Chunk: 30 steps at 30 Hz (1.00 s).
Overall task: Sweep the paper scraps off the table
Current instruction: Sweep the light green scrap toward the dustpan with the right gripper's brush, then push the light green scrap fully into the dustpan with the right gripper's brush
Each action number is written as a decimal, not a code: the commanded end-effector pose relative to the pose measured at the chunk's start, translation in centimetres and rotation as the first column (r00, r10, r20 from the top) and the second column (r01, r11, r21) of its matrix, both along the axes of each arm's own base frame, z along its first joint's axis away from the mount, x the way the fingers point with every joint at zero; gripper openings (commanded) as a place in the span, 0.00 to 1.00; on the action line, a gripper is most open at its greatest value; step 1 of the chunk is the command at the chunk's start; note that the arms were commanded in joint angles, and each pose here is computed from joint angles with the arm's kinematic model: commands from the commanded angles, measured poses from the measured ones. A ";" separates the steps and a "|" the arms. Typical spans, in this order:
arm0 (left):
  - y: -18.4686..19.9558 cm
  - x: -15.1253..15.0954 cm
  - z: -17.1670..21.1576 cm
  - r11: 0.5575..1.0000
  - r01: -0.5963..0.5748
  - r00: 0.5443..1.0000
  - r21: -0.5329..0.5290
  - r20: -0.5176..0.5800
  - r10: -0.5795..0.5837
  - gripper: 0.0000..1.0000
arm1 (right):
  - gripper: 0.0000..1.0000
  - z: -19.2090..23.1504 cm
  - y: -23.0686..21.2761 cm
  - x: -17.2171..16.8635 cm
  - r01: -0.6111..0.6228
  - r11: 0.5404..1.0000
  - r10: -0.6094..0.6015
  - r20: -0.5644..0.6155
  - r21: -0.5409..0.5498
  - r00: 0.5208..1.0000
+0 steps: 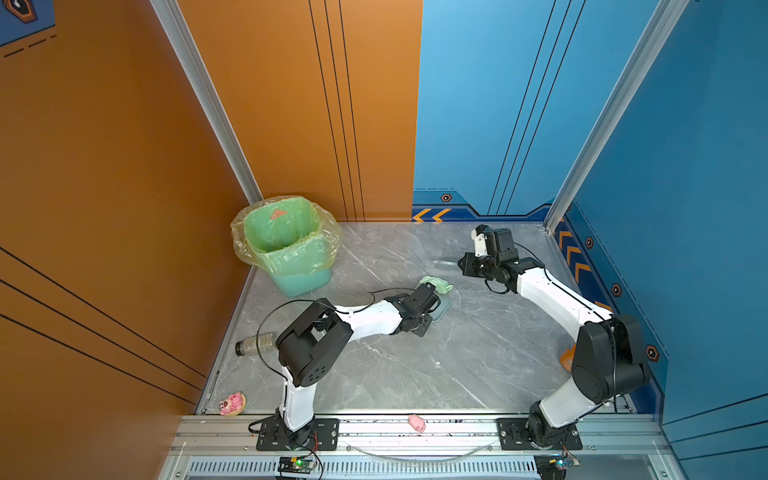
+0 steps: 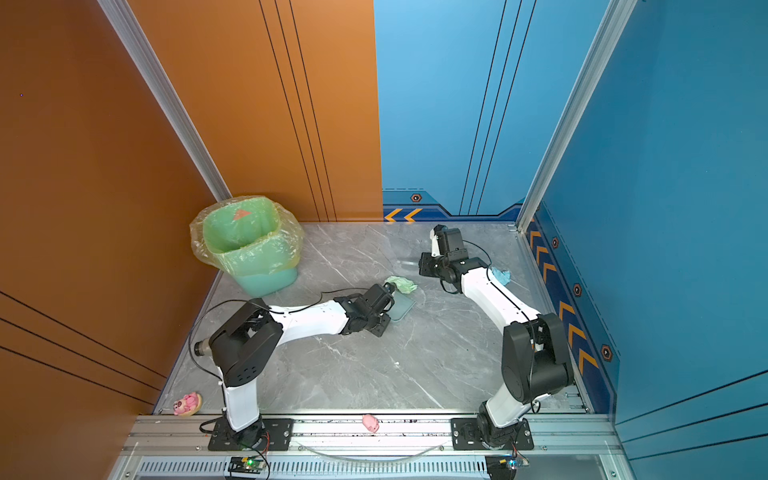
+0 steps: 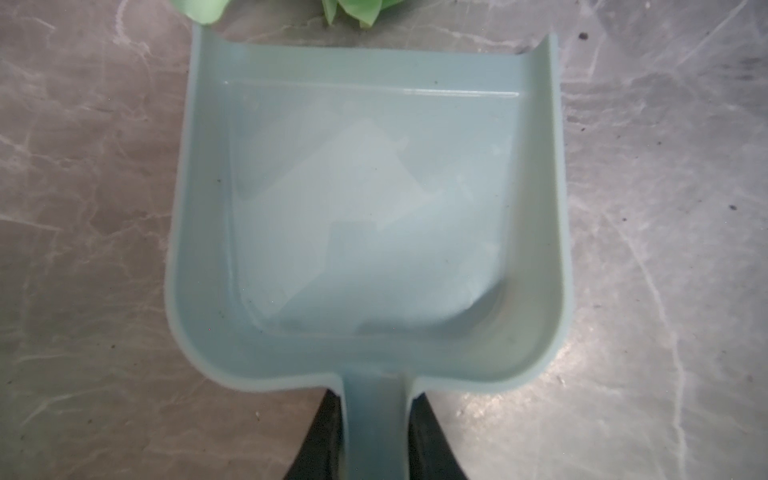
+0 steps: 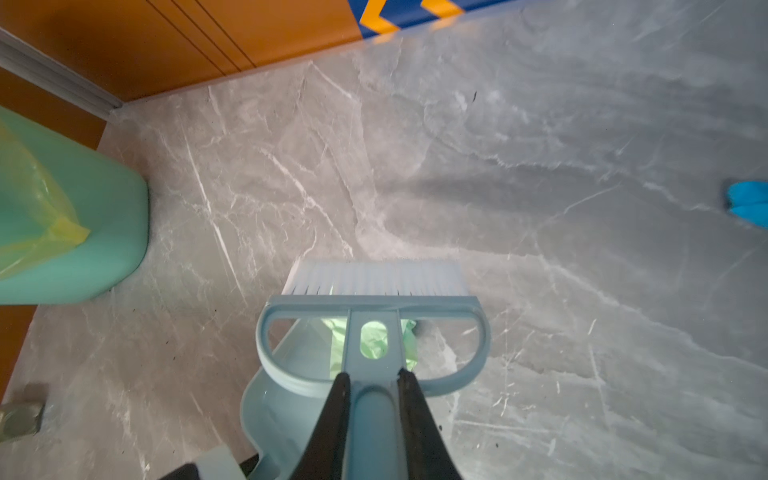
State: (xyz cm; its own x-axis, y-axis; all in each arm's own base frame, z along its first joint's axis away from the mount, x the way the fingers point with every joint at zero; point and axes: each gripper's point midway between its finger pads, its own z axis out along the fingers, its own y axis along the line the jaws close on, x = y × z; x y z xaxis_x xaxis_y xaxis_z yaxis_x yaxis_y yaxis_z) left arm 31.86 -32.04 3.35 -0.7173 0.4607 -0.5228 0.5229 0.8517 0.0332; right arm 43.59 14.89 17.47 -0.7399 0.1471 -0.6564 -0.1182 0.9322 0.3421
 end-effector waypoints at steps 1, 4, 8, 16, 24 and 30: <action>0.6 -0.5 -0.4 0.999 -0.013 1.000 0.034 -0.012 0.013 0.00 | 0.00 -1.3 -2.6 1.0 0.109 0.985 -0.112 -0.015 -0.135 0.994; 0.7 -0.4 -0.4 0.999 -0.014 1.000 0.033 -0.011 0.014 0.00 | 0.00 -2.6 -3.5 1.2 0.135 0.965 -0.145 -0.028 -0.224 0.989; 0.7 -0.4 -0.3 0.999 -0.012 1.000 0.033 -0.010 0.012 0.00 | 0.00 -4.9 -3.1 0.8 0.089 0.953 -0.115 -0.075 -0.289 0.990; 0.7 -0.3 -0.2 0.999 -0.017 1.000 0.028 -0.013 0.018 0.00 | 0.00 -7.4 -0.4 -0.9 -0.031 0.943 -0.013 -0.133 -0.331 0.991; 1.4 0.1 -0.2 0.999 -0.038 0.999 0.023 -0.022 0.039 0.00 | 0.00 -8.7 0.7 -4.1 -0.125 0.921 0.068 -0.162 -0.370 0.984; 1.7 0.4 -0.1 0.999 -0.054 0.998 0.001 -0.025 0.054 0.00 | 0.00 -8.5 1.6 -6.5 -0.203 0.900 0.150 -0.162 -0.385 0.975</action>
State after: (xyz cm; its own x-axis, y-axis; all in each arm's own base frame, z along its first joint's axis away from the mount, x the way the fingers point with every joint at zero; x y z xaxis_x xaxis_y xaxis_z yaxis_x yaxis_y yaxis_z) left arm 32.48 -31.32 3.29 -0.7330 0.4373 -0.5210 0.4977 0.8669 0.0276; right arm 38.72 16.53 9.27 -0.8104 -0.1828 -0.5566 -0.2228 0.9749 0.0042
